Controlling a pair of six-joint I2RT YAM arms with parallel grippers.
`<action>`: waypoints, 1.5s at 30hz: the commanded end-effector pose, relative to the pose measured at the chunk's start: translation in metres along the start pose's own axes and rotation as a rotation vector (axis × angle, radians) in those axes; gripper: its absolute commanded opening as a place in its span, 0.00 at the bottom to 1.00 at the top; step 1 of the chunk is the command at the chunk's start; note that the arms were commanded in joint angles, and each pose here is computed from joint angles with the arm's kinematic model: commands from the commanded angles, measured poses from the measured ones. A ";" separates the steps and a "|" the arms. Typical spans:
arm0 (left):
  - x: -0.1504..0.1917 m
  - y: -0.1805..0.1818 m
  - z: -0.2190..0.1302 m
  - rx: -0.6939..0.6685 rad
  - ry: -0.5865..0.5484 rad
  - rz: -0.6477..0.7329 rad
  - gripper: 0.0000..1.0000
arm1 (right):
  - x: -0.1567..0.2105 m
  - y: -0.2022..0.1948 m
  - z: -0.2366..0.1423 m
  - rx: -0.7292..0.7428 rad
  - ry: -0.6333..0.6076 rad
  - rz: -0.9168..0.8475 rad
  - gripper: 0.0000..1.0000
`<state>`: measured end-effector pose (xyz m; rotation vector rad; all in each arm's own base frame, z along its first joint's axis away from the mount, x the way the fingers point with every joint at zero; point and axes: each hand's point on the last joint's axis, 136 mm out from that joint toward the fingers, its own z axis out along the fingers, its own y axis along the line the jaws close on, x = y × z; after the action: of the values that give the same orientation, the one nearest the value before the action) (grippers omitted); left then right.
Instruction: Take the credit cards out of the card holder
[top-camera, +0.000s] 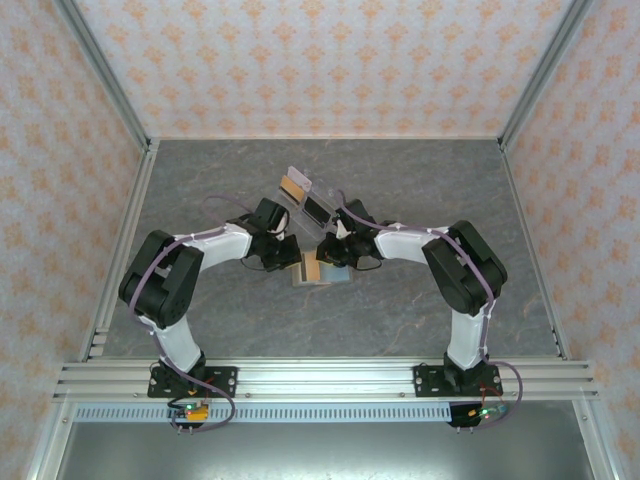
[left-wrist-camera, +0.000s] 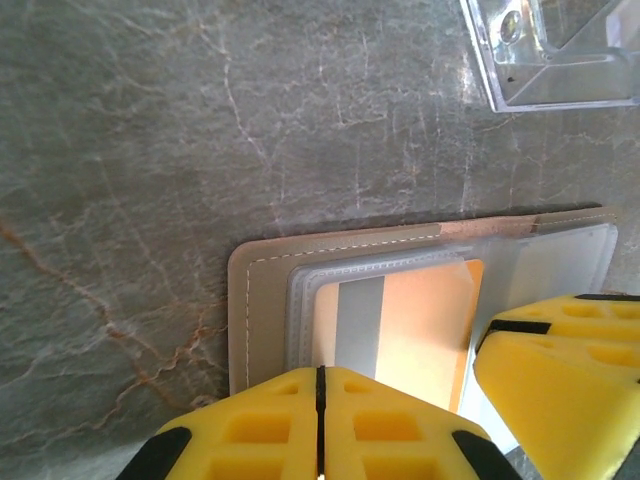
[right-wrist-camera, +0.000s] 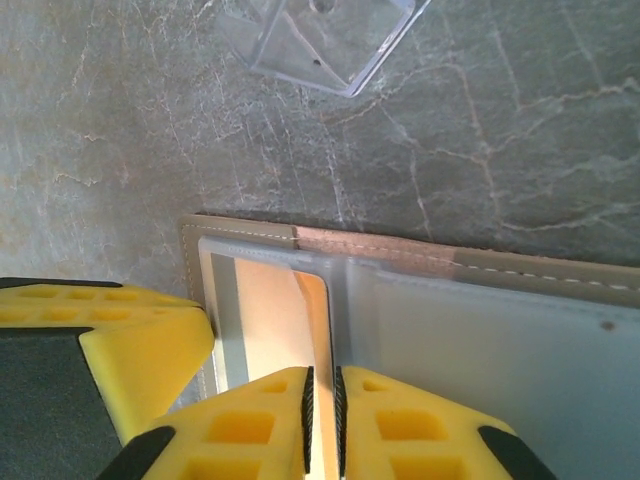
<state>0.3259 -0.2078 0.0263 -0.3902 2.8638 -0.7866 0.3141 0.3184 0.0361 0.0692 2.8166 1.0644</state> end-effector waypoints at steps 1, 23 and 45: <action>0.002 -0.001 0.007 -0.003 0.017 -0.007 0.07 | 0.003 0.004 0.001 -0.007 0.022 -0.016 0.17; 0.006 0.004 0.011 -0.012 0.031 -0.015 0.05 | 0.006 0.009 0.006 -0.062 0.033 -0.030 0.15; 0.013 -0.009 0.009 0.042 0.051 0.013 0.03 | 0.009 0.017 0.011 -0.099 0.055 -0.054 0.07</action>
<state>0.3269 -0.2106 0.0252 -0.4103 2.8562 -0.8256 0.3102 0.3207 0.0313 0.0478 2.8291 1.1169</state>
